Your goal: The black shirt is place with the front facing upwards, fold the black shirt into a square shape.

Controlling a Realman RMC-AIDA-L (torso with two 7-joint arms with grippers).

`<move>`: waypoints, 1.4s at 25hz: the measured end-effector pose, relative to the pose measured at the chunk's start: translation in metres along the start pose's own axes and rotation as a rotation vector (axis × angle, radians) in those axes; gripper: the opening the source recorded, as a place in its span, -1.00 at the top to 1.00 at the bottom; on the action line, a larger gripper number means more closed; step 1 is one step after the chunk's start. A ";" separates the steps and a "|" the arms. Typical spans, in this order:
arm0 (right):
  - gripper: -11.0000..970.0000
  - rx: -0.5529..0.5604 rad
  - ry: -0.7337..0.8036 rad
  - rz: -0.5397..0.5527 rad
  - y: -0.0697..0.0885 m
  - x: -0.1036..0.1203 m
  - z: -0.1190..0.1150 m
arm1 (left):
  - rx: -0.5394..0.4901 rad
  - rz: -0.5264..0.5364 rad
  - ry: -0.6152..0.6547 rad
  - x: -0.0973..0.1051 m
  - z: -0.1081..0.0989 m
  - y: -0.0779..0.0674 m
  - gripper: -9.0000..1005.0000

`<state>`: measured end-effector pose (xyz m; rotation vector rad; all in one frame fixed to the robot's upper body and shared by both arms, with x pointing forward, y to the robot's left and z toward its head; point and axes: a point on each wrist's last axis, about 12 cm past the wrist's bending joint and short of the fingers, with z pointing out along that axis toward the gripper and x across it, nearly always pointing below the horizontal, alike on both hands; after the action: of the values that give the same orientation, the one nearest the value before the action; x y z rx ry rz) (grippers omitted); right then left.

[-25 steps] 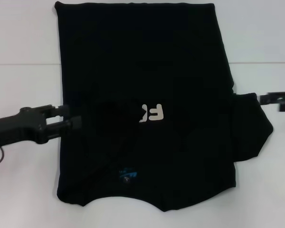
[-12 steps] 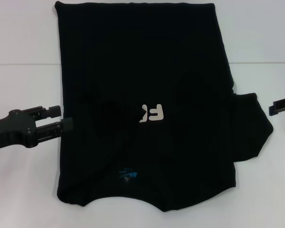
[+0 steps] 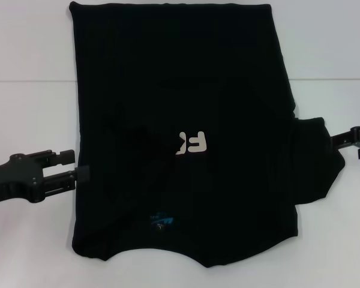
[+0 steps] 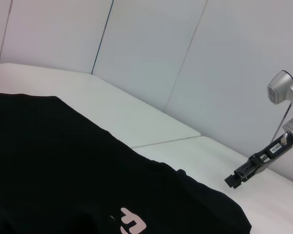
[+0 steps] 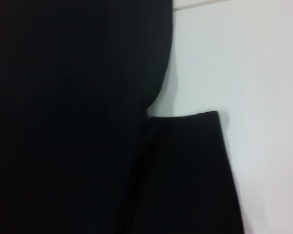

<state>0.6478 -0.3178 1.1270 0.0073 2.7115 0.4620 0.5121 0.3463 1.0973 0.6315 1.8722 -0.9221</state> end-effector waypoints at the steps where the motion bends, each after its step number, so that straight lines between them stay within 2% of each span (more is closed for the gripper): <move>1: -0.85 0.001 0.002 -0.004 0.001 0.001 0.002 | 0.000 -0.001 0.000 0.000 0.000 0.000 -0.28; 20: -0.75 0.029 -0.013 -0.048 0.011 0.010 0.026 | 0.010 -0.017 -0.002 0.006 0.002 -0.002 -0.28; 35: -0.64 0.007 -0.011 -0.060 0.021 0.007 0.027 | 0.007 -0.013 -0.002 0.006 0.002 -0.002 -0.28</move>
<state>0.6502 -0.2888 1.1077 -0.0685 2.6940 0.4336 0.5097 0.3438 1.0922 0.6237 1.8744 -0.9380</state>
